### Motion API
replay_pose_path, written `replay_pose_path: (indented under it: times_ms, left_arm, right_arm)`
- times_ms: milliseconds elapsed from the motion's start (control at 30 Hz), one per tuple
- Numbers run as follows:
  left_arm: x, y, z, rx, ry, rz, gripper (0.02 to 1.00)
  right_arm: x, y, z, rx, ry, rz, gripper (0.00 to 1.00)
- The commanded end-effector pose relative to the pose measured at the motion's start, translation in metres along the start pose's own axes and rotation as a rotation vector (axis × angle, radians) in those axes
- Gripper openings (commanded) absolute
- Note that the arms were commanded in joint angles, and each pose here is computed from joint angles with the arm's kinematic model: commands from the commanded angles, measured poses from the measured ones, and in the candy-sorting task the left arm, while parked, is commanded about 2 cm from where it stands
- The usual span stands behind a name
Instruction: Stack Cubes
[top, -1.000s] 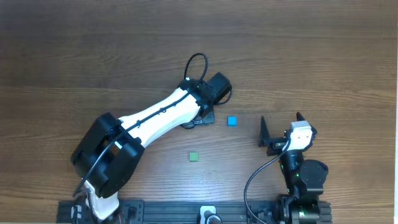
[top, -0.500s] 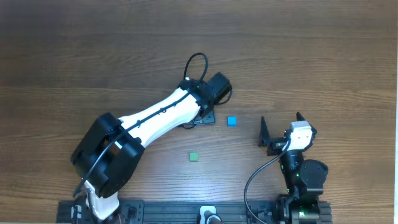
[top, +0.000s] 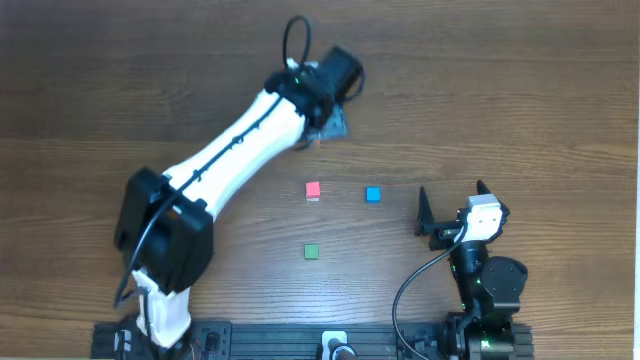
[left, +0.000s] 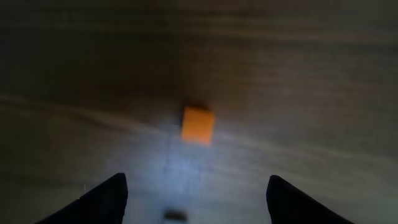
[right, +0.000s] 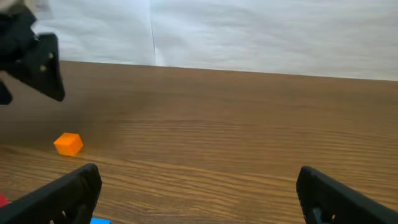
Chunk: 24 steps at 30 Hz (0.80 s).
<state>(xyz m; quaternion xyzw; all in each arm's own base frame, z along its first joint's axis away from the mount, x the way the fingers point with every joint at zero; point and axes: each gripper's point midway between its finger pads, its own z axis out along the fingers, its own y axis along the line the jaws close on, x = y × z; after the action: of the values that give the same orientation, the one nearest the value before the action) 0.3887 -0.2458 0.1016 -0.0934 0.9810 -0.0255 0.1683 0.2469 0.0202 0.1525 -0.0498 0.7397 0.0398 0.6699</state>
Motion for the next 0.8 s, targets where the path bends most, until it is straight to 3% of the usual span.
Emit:
replay_pose_path:
  times_ms: [33,633,800]
  left_arm:
    - [0.004,0.0,0.039,-0.036,0.058,0.052,0.72]
    - [0.019,-0.005,0.087,-0.042,0.117,0.086,0.68]
    - [0.021,-0.004,0.09,-0.048,0.123,0.087,0.601]
  right_arm:
    - [0.004,0.0,0.001,0.0,0.011,0.011,0.993]
    - [0.004,0.001,0.001,-0.001,0.011,0.011,0.993]
    - [0.004,0.0,0.001,0.0,0.011,0.011,0.993]
